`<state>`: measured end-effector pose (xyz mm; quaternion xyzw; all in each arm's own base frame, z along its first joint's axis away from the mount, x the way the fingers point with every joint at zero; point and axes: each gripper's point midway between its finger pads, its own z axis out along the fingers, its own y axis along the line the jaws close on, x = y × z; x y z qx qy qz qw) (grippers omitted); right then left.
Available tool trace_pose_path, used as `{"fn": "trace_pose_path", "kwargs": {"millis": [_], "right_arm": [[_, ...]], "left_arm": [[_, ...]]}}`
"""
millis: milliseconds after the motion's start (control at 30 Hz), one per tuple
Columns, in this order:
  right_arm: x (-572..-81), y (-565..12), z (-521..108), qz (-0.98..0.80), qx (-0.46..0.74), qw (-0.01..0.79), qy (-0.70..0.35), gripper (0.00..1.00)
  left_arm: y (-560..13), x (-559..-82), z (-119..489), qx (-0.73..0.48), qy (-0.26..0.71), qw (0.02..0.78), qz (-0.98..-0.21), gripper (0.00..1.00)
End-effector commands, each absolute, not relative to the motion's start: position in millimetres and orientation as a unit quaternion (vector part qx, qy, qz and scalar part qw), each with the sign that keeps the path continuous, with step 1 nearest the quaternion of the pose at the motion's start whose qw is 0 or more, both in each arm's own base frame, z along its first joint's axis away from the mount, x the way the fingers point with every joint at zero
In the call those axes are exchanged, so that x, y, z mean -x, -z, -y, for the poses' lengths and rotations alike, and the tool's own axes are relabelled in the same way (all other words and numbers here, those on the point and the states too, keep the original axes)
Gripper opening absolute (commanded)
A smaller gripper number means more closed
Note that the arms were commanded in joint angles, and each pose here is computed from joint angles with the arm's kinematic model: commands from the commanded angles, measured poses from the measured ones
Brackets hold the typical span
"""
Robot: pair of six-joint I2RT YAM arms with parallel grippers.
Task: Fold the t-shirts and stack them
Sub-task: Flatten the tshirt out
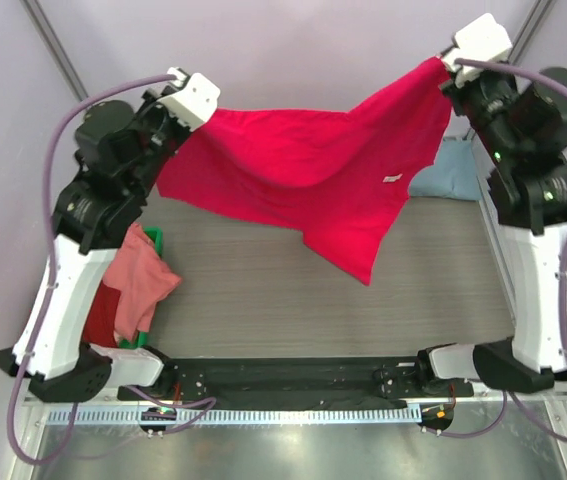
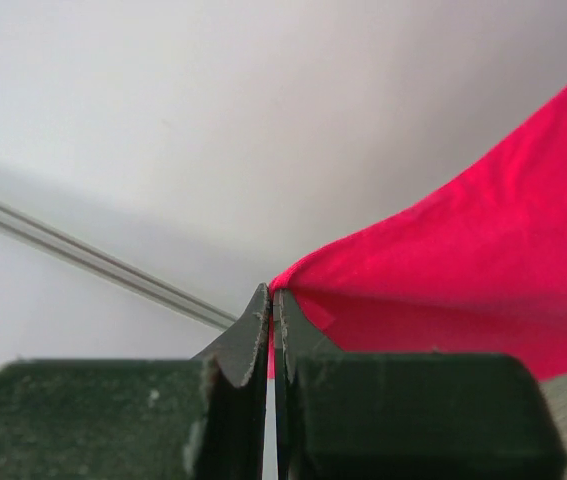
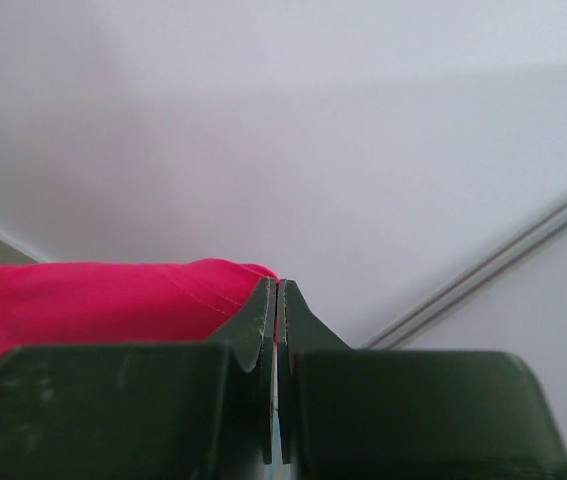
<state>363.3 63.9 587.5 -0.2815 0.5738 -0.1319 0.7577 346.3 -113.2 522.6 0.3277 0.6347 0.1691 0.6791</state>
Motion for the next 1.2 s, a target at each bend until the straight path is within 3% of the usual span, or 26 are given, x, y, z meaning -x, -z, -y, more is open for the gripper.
{"fn": "trace_pose_path", "kwargs": {"millis": [0, 467, 600, 767, 900, 967, 1167], "right_arm": [[-296, -642, -37, -0.513, 0.243, 0.804, 0.181, 0.01], [-119, -756, -5, -0.349, 0.182, 0.894, 0.214, 0.01], [-107, -763, -5, -0.325, 0.184, 0.897, 0.235, 0.01], [-179, -737, -1, -0.379, 0.195, 0.865, 0.265, 0.01], [-262, -688, -7, -0.434, 0.228, 0.828, 0.272, 0.01], [-309, -654, -13, -0.462, 0.246, 0.81, 0.266, 0.01], [-432, -516, -31, -0.568, 0.299, 0.734, 0.222, 0.01]], "left_arm": [[-567, -309, 97, -0.319, -0.167, 0.724, -0.589, 0.0], [-641, -212, 61, -0.299, -0.116, 0.803, -0.502, 0.0], [-646, -204, 53, -0.289, -0.125, 0.808, -0.497, 0.0], [-623, -234, 57, -0.305, -0.147, 0.78, -0.526, 0.0], [-555, -292, 65, -0.327, -0.182, 0.722, -0.582, 0.0], [-538, -309, 73, -0.345, -0.194, 0.716, -0.575, 0.0], [-394, -391, 110, -0.427, -0.162, 0.602, -0.655, 0.0]]}}
